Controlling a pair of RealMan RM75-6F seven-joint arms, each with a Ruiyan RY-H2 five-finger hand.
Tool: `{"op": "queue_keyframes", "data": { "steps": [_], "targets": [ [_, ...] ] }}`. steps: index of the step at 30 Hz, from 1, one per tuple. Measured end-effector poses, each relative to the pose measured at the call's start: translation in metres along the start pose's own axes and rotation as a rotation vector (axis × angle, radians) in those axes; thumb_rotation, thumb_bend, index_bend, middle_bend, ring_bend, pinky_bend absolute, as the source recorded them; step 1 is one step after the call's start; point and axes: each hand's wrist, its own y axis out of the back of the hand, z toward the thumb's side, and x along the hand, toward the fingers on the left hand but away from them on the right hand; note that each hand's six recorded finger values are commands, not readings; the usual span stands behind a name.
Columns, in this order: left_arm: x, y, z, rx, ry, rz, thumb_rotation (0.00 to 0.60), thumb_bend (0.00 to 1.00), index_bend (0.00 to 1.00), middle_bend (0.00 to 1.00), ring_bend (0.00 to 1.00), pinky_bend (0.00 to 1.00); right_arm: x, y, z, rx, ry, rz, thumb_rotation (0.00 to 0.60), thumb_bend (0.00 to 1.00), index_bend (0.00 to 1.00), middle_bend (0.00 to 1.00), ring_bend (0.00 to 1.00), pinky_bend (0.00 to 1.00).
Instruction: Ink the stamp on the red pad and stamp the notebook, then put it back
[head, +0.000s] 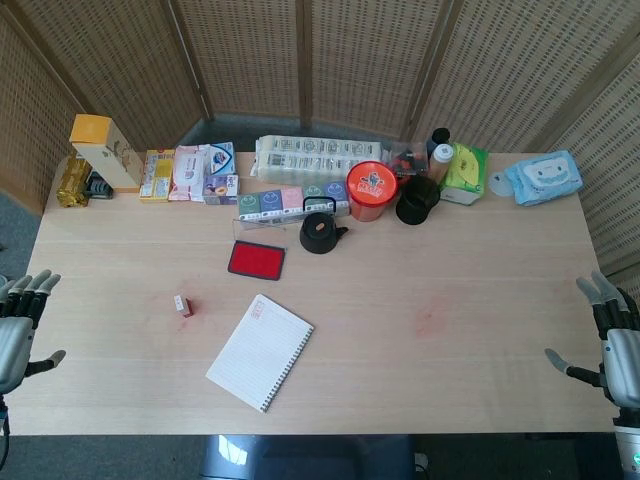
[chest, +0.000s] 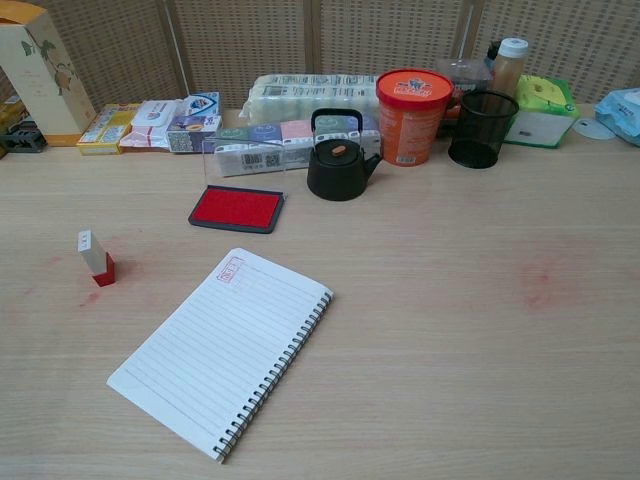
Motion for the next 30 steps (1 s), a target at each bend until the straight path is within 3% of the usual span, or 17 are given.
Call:
{"op": "queue_keyframes", "data": {
  "steps": [9,12,13,15,17,19,25,30],
  "targets": [
    [0.002,-0.002,0.003,-0.011,-0.02,-0.006,0.6,0.03,0.0,0.03,0.01,0.02,0.001,-0.001,0.001,-0.006,0.001,0.011,0.6,0.07,0.0,0.0,0.0,0.0],
    [0.006,-0.004,0.009,-0.024,-0.051,-0.001,0.6,0.04,0.0,0.29,0.21,0.07,0.001,0.0,0.001,-0.009,0.0,0.014,0.6,0.07,0.0,0.0,0.0,0.0],
    [0.007,-0.004,0.01,-0.023,-0.059,0.0,0.6,0.04,0.0,0.42,0.34,0.17,0.002,0.0,0.001,-0.01,0.001,0.014,0.6,0.07,0.0,0.0,0.0,0.0],
    [0.01,-0.006,0.012,-0.013,-0.073,0.002,0.6,0.06,0.0,0.65,0.6,0.46,0.002,0.0,0.001,-0.012,0.001,0.016,0.6,0.07,0.0,0.0,0.0,0.0],
    [0.015,-0.007,0.014,-0.01,-0.087,0.005,0.6,0.07,0.0,0.91,0.91,0.84,0.002,0.0,0.001,-0.012,0.001,0.016,0.6,0.07,0.0,0.0,0.0,0.0],
    [0.019,-0.009,0.016,-0.007,-0.099,0.003,0.6,0.07,0.05,1.0,1.0,0.98,0.002,0.001,0.001,-0.013,0.0,0.016,0.6,0.07,0.0,0.0,0.0,0.0],
    [0.038,-0.009,0.023,0.053,-0.17,0.023,0.6,0.12,0.31,1.0,1.0,1.0,0.002,0.002,0.0,-0.017,-0.004,0.017,0.6,0.07,0.0,0.0,0.0,0.0],
    [0.062,-0.011,0.032,0.162,-0.272,0.033,0.6,0.18,0.39,1.0,1.0,1.0,0.002,0.001,-0.001,-0.017,-0.011,0.022,0.6,0.07,0.0,0.0,0.0,0.0]
  ]
}}
